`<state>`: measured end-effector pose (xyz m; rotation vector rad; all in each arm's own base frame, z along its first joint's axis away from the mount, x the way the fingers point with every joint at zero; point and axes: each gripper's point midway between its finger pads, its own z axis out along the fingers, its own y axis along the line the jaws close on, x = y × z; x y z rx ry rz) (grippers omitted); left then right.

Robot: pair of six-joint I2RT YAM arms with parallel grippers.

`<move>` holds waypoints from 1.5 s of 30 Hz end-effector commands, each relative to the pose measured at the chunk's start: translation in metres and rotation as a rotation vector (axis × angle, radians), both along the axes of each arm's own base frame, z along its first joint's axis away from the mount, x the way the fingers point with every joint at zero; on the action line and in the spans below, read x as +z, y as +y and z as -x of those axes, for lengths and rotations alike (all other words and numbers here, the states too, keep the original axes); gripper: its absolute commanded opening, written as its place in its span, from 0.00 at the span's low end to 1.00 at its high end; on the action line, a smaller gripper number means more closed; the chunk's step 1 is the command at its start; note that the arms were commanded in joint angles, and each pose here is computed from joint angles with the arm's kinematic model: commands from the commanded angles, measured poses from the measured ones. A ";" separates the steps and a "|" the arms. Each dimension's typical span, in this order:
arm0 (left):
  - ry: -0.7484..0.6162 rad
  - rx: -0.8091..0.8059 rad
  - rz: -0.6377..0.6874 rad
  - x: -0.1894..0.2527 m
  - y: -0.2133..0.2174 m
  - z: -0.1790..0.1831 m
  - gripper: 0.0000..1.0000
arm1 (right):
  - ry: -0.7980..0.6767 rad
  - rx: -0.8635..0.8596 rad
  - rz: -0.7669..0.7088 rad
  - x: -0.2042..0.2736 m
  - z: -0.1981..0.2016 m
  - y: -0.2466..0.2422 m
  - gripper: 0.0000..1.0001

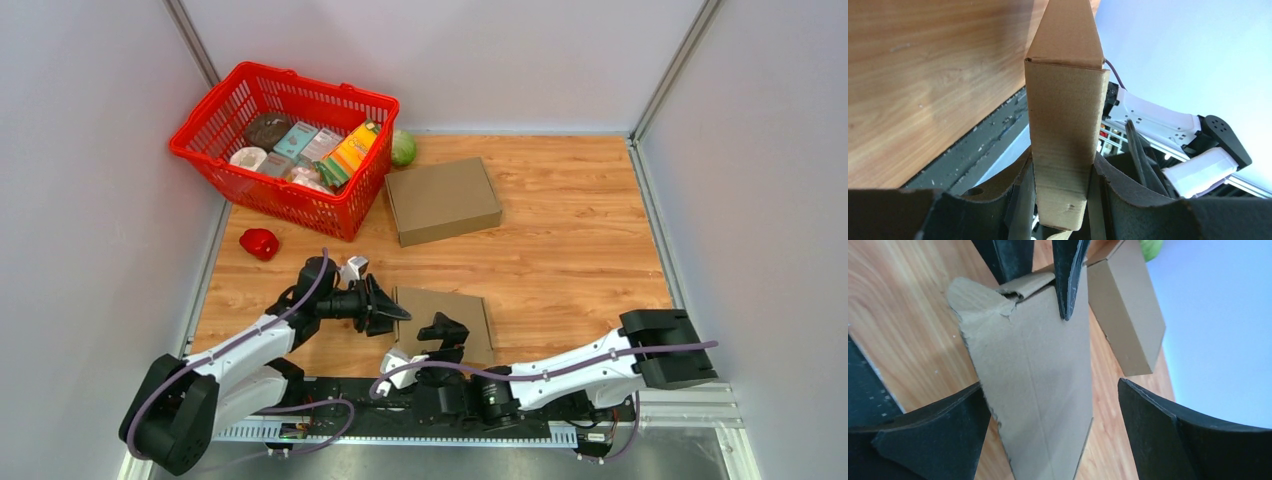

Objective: Fold the paper box

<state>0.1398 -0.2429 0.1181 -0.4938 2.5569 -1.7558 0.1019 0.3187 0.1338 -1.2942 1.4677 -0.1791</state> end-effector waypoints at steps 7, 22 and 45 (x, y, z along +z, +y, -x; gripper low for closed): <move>0.059 0.034 0.070 0.022 0.004 0.010 0.42 | -0.177 -0.064 -0.102 0.012 -0.012 0.004 0.93; -0.006 0.104 -0.023 0.017 0.016 0.008 0.59 | -0.174 -0.067 -0.152 0.021 -0.015 -0.005 0.44; -0.828 0.313 -0.355 0.069 0.093 -0.005 0.58 | 0.896 -0.014 0.020 0.017 0.002 -0.013 0.31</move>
